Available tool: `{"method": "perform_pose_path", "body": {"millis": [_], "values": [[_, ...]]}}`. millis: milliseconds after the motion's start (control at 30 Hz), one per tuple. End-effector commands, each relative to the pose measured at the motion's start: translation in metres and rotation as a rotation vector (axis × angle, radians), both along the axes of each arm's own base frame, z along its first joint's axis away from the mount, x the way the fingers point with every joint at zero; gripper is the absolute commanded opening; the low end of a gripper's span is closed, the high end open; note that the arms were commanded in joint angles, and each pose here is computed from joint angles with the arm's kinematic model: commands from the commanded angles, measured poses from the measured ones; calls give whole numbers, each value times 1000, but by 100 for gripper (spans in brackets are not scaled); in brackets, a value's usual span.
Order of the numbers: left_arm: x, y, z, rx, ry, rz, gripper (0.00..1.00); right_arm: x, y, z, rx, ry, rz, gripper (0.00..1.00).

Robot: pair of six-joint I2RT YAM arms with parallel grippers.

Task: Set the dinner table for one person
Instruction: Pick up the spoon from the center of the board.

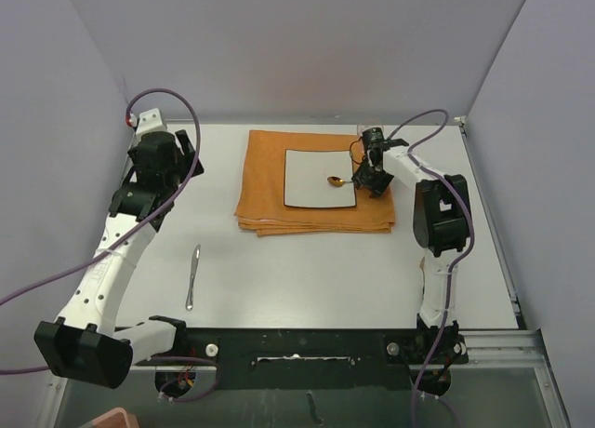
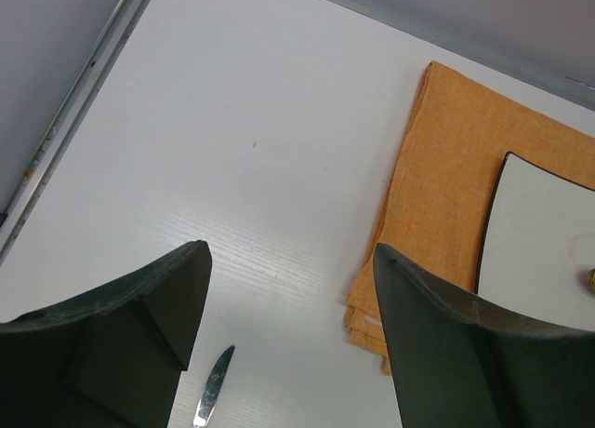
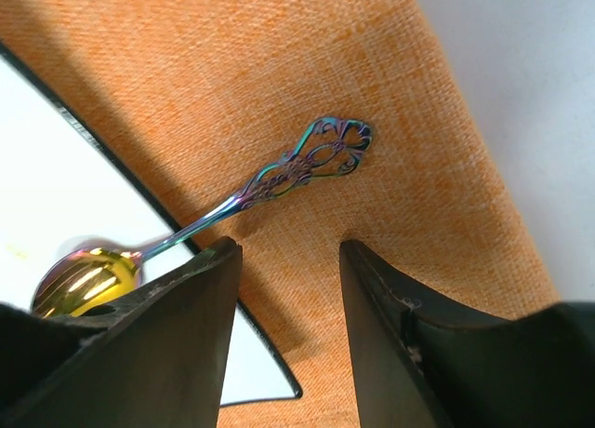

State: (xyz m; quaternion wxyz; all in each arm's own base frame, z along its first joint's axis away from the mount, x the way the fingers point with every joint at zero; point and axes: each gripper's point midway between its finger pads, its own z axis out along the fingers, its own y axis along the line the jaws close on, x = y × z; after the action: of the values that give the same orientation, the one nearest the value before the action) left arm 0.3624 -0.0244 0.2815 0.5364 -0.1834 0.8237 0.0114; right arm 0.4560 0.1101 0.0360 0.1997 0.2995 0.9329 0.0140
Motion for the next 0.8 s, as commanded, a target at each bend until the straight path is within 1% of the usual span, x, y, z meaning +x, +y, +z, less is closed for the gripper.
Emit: {"method": "perform_pose_path", "body": {"millis": [0, 100, 367, 500, 767], "values": [[-3, 0, 30, -5, -100, -6, 70, 6, -11, -11, -24, 0, -53, 47], [-4, 0, 33, 5, -107, -8, 70, 9, -9, -7, -5, -9, -62, 46], [-5, -3, 41, 22, -135, -43, 70, 23, 14, 44, 81, -139, -11, 47], [-4, -5, 39, 19, -136, -51, 70, 33, 19, 58, 103, -176, -6, 47], [-3, -10, 39, 46, -142, -91, 70, 37, 32, 88, 161, -251, -3, 48]]}}
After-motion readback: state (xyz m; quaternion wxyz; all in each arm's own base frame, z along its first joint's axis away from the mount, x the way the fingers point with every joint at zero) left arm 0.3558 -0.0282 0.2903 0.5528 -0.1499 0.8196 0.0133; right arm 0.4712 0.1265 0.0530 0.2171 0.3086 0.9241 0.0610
